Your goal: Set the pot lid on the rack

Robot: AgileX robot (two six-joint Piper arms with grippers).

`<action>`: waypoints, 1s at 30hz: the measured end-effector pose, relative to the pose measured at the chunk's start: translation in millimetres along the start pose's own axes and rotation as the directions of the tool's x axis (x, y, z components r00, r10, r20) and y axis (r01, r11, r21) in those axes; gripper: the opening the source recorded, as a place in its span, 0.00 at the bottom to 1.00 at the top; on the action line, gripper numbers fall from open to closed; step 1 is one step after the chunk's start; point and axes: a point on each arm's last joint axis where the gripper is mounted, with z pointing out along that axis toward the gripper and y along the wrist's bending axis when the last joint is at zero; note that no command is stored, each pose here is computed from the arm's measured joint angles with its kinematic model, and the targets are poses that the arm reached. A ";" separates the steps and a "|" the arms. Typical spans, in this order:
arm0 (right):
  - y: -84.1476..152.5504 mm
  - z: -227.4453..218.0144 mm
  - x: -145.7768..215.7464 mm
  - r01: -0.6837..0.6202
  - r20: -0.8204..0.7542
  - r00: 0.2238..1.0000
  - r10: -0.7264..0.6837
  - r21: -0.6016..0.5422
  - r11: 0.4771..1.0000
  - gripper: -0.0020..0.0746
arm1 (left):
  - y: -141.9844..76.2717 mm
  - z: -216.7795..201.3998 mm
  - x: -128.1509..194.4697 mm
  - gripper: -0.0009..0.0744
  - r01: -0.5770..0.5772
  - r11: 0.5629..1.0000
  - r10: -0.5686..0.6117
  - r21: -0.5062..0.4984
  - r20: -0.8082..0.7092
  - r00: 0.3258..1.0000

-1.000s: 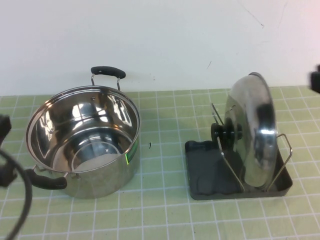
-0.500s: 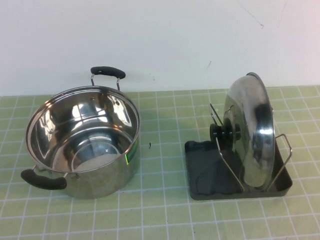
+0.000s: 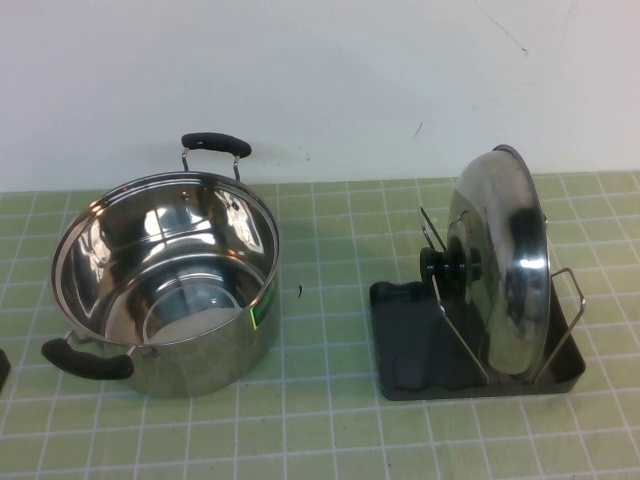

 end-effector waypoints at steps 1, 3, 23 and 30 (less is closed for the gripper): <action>0.3 0.5 1.8 -0.002 -0.005 1.000 0.002 -0.001 1.000 0.11 | -1.6 0.0 0.4 0.01 -0.001 1.000 0.001 0.018 -0.004 1.000; 0.8 1.3 4.2 -0.005 -0.012 1.000 0.005 -0.004 1.000 0.11 | -4.6 -0.1 1.1 0.01 -0.001 0.999 0.001 0.051 -0.012 1.000; -7.9 -9.9 114.6 -0.079 -0.095 0.986 0.141 0.479 0.874 0.10 | -20.7 -2.5 5.2 0.01 0.000 0.974 0.013 0.228 -0.055 0.998; -8.2 -18.4 133.4 -0.064 -0.189 0.958 0.216 0.594 0.802 0.09 | -23.3 -3.2 5.9 0.01 0.003 0.967 0.013 0.256 -0.063 0.998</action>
